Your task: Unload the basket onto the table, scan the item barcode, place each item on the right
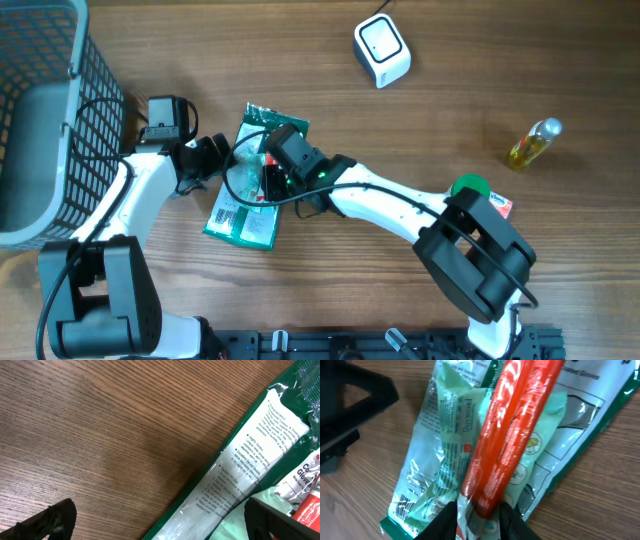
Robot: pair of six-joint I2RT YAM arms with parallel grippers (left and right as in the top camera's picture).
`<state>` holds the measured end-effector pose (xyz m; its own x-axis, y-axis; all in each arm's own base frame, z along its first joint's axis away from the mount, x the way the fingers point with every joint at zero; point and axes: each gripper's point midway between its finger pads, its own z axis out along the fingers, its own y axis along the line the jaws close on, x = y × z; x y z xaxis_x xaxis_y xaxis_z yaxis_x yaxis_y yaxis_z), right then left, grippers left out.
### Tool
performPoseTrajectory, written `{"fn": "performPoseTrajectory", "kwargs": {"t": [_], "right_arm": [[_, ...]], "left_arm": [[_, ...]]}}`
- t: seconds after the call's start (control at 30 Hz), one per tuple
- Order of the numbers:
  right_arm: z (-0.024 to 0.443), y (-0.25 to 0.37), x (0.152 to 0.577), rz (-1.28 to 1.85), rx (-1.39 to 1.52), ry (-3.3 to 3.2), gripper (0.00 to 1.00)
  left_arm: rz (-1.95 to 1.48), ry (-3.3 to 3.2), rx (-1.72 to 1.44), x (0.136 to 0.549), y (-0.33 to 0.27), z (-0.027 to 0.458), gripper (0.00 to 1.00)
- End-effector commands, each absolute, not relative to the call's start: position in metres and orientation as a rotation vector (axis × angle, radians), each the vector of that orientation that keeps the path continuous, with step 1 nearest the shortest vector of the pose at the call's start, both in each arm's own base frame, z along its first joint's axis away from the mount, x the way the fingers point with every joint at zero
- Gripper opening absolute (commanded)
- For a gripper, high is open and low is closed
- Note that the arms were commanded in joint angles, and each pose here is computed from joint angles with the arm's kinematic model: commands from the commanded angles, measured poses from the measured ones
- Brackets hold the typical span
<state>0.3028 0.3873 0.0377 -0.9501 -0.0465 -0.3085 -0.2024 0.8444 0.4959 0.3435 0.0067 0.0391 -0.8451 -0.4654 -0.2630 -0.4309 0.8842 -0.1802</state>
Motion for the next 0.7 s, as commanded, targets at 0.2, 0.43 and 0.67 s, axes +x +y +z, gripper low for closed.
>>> {"fn": "performPoseTrajectory", "kwargs": {"t": [0.2, 0.43, 0.67], "right_arm": [[0.018, 0.384, 0.303, 0.727, -0.140, 2.771, 0.29], [0.005, 0.385, 0.300, 0.710, -0.148, 2.792, 0.04], [0.069, 0.374, 0.316, 0.837, -0.341, 2.668, 0.04]], "left_arm": [[-0.158, 2.752, -0.697, 0.342, 0.011, 0.036, 1.00], [-0.158, 2.752, -0.697, 0.342, 0.011, 0.036, 1.00], [-0.158, 2.752, -0.697, 0.342, 0.011, 0.036, 1.00]]}}
